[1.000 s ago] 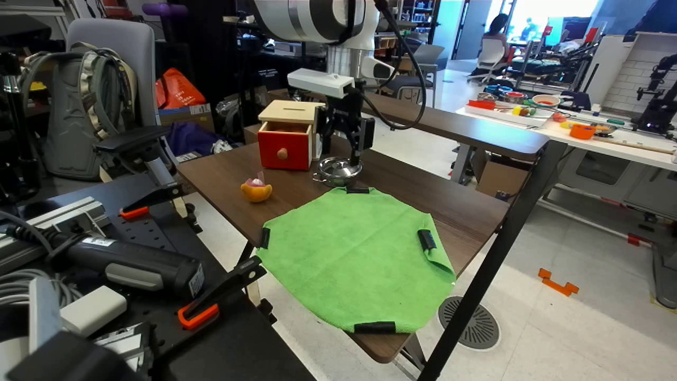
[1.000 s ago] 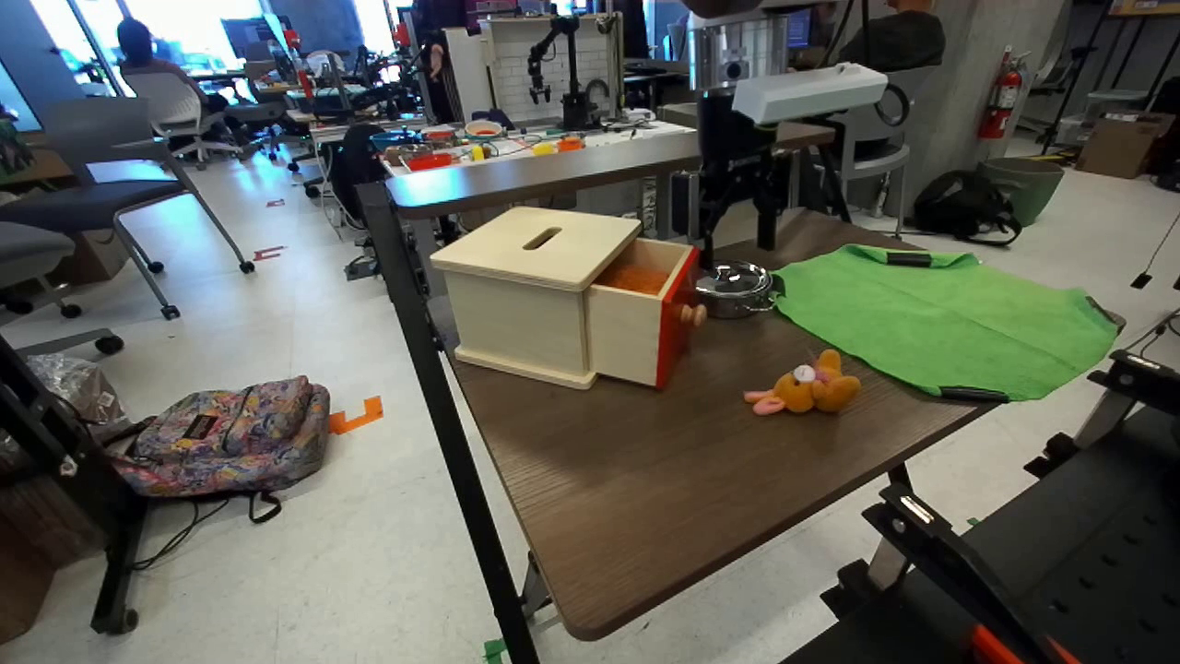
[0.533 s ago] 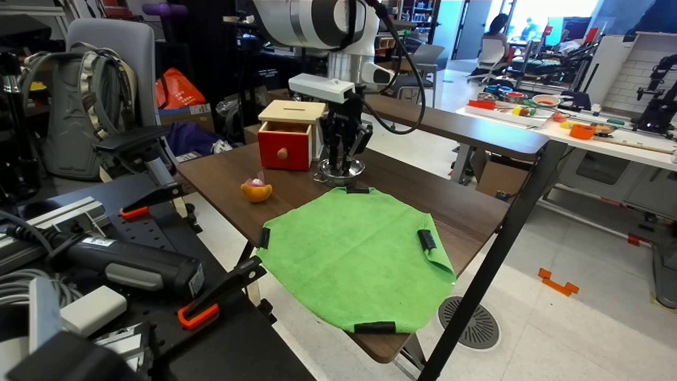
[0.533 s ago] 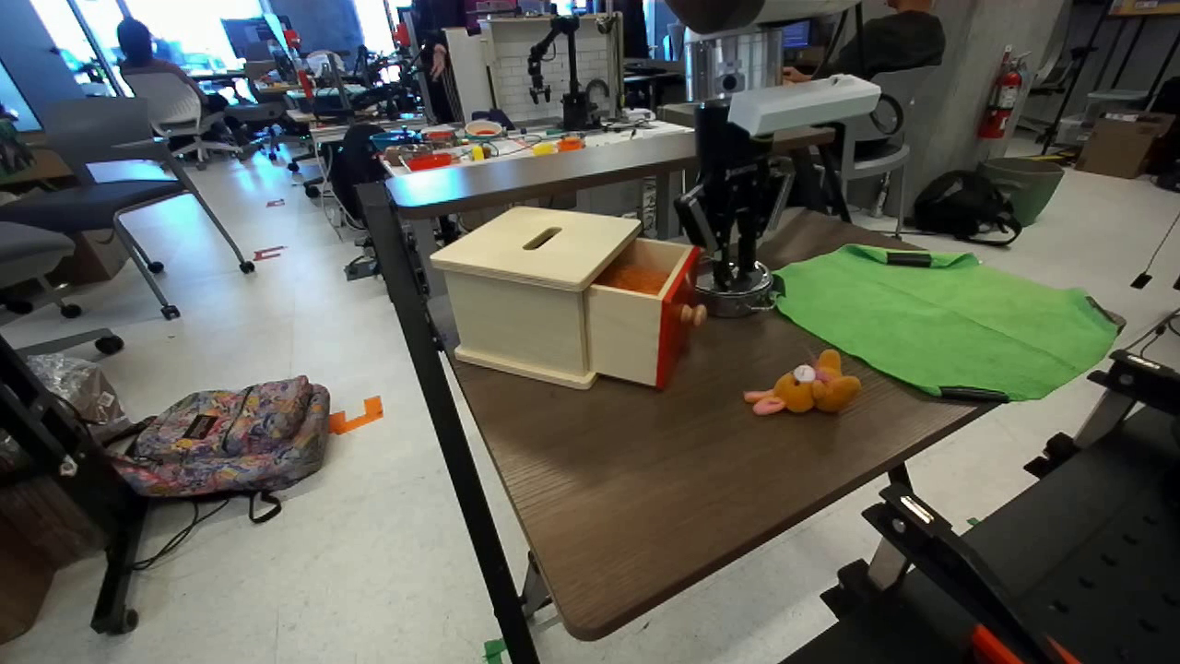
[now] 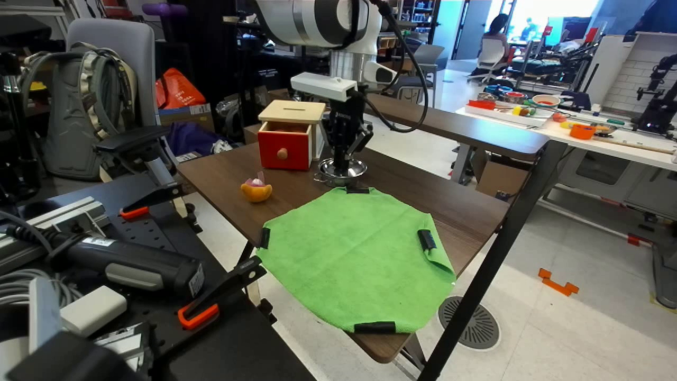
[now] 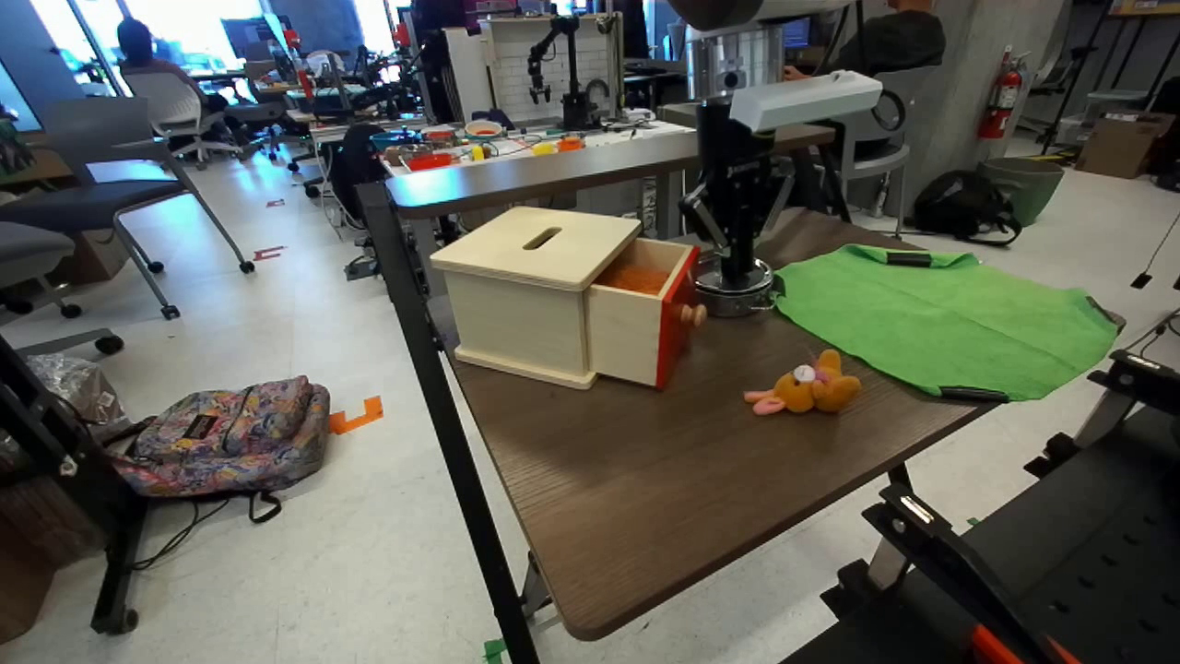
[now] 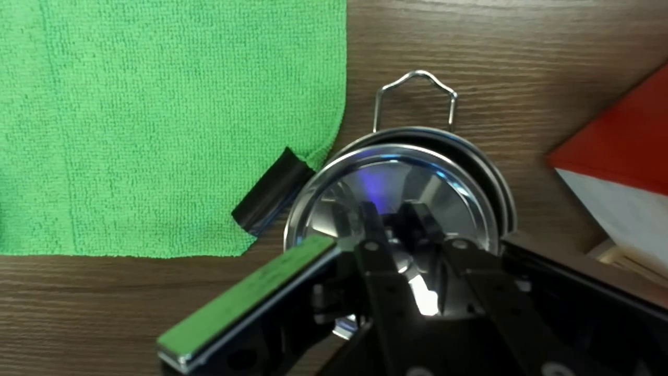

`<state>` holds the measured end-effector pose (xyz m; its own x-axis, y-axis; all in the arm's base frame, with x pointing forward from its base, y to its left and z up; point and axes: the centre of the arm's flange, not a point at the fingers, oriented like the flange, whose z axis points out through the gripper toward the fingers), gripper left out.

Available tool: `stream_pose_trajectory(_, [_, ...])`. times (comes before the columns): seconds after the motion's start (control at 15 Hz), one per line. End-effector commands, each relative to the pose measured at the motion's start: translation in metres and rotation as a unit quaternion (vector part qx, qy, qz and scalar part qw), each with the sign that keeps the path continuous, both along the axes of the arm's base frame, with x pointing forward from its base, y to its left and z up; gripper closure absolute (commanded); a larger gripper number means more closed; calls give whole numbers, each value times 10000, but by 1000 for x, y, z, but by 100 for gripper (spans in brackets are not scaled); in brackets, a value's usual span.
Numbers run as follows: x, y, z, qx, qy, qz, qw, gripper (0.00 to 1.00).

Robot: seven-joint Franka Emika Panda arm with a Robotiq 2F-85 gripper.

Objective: Pick up the lid from the pot and put it on the table

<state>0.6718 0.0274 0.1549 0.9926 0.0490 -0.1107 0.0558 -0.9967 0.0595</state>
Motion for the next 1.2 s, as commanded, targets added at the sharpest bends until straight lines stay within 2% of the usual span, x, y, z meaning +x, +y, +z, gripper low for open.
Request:
stream_pose_trajectory(0.0, [9,-4,10,-90,-29,-40,9999,95])
stream_pose_trajectory(0.47, [28,-36,58,78,-283,-285,9992,95])
stream_pose_trajectory(0.87, [61,-85,74,212,-137,-781,9966,95])
stream_pose_trajectory(1.13, [72,-106,60,200,136,-971,9950,95])
